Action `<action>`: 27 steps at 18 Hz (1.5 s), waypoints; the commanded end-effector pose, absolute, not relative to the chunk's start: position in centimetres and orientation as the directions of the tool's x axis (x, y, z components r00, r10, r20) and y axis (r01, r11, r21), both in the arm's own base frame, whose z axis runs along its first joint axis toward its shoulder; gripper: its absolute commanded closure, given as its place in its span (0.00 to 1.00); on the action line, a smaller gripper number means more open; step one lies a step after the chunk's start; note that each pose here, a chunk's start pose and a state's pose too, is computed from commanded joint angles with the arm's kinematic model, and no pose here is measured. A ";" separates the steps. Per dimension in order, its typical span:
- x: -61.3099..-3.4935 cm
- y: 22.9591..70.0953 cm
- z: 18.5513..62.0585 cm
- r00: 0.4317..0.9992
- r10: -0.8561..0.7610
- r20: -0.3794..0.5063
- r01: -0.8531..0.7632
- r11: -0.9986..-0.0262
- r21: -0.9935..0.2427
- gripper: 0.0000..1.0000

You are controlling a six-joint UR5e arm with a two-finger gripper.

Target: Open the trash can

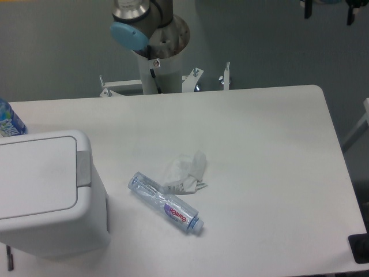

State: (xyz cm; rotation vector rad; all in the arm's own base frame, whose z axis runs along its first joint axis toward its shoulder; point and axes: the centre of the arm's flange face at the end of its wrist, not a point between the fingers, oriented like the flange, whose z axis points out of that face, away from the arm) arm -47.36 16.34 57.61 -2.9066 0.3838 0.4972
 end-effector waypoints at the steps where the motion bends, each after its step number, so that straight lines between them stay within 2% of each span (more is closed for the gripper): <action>1: -47.3 16.3 57.4 0.913 -0.221 -0.343 -0.276 -0.954 -0.120 0.00; 6: -47.5 16.4 57.3 0.914 -0.221 -0.340 -0.277 -0.953 -0.124 0.00; 9: -47.3 16.8 57.2 0.933 -0.149 -0.328 -0.209 -0.966 -0.155 0.00; 16: -45.5 22.8 57.4 0.951 0.039 -0.306 -0.049 -0.960 -0.275 0.00; 20: -43.9 26.1 57.2 0.953 0.193 -0.234 0.106 -0.935 -0.339 0.00; 27: -39.5 36.1 55.7 0.928 0.368 -0.051 0.321 -0.864 -0.388 0.00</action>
